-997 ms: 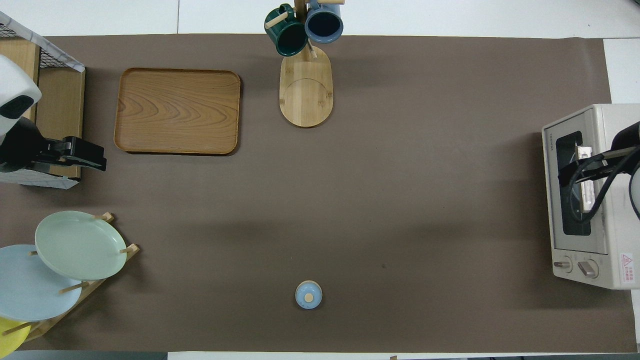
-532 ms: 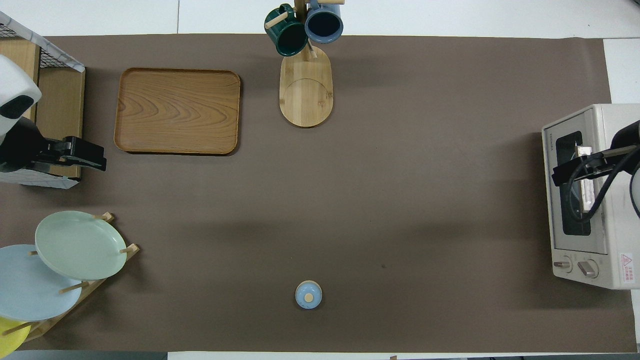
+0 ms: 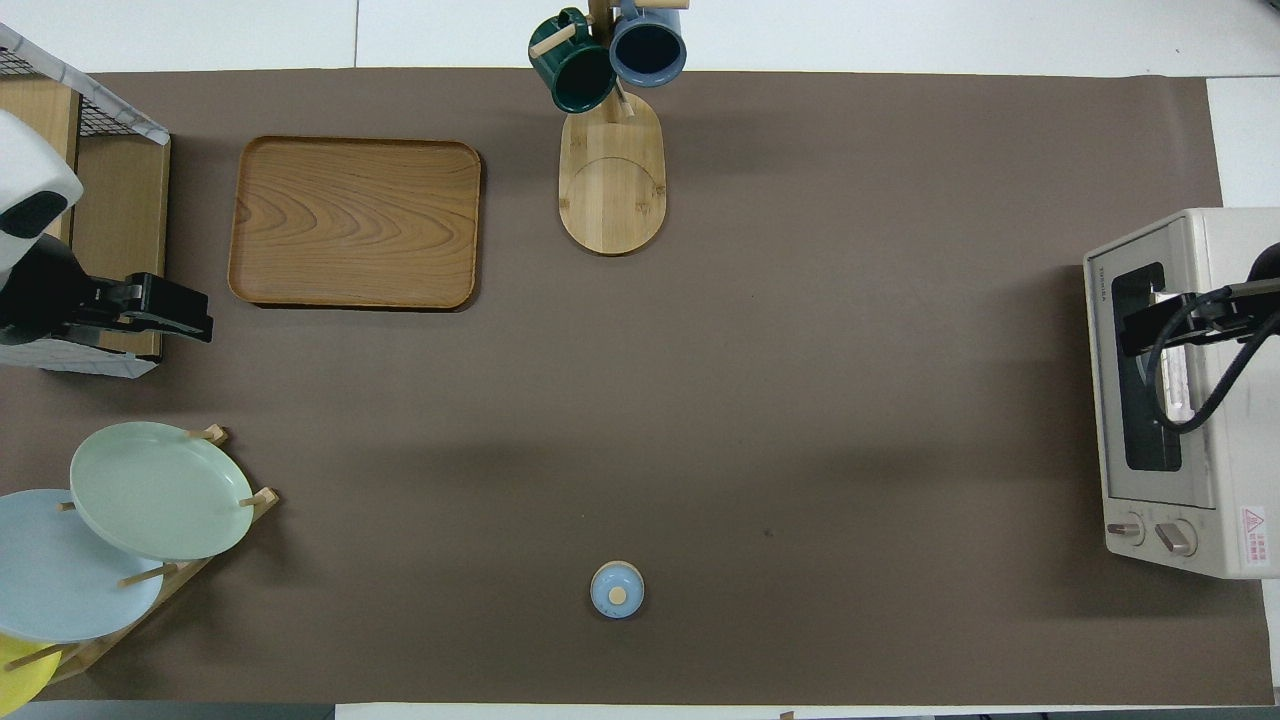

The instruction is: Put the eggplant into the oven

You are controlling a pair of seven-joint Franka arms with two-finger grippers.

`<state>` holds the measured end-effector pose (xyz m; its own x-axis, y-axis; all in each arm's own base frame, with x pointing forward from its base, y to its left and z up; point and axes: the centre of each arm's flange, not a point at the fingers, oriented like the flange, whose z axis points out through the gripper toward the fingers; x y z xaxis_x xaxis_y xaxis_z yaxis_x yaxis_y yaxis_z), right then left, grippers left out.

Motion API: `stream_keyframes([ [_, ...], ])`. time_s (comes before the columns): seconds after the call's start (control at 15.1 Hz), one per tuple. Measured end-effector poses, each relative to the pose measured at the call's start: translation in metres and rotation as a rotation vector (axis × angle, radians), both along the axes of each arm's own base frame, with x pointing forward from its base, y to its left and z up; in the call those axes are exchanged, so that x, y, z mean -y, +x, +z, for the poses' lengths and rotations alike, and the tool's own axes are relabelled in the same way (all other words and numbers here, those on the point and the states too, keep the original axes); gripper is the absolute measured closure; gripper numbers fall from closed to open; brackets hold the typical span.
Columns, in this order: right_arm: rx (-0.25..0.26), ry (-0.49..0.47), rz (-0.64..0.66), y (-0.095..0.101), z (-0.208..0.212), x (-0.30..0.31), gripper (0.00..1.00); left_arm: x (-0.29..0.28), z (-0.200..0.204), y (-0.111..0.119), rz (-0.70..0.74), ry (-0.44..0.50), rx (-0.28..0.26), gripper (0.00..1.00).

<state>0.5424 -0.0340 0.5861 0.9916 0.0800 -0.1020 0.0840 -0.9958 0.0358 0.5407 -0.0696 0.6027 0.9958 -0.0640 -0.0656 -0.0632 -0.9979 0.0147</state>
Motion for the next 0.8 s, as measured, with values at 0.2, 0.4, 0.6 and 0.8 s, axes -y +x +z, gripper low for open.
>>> stream_keyframes([
  [0.2, 0.017, -0.001, -0.001, -0.001, 0.008, -0.003, 0.0, 0.0, 0.0, 0.0, 0.0, 0.0, 0.0, 0.0],
  [0.4, 0.029, 0.0, -0.015, -0.002, 0.014, 0.001, 0.0, 0.0, 0.0, 0.0, 0.0, 0.0, 0.0, 0.0],
  [0.6, 0.034, -0.001, -0.042, -0.002, 0.016, 0.002, 0.0, 0.0, 0.0, 0.0, 0.0, 0.0, 0.0, 0.0],
  [0.8, 0.033, 0.006, -0.04, -0.002, 0.016, -0.001, 0.0, 0.0, 0.0, 0.0, 0.0, 0.0, 0.0, 0.0],
])
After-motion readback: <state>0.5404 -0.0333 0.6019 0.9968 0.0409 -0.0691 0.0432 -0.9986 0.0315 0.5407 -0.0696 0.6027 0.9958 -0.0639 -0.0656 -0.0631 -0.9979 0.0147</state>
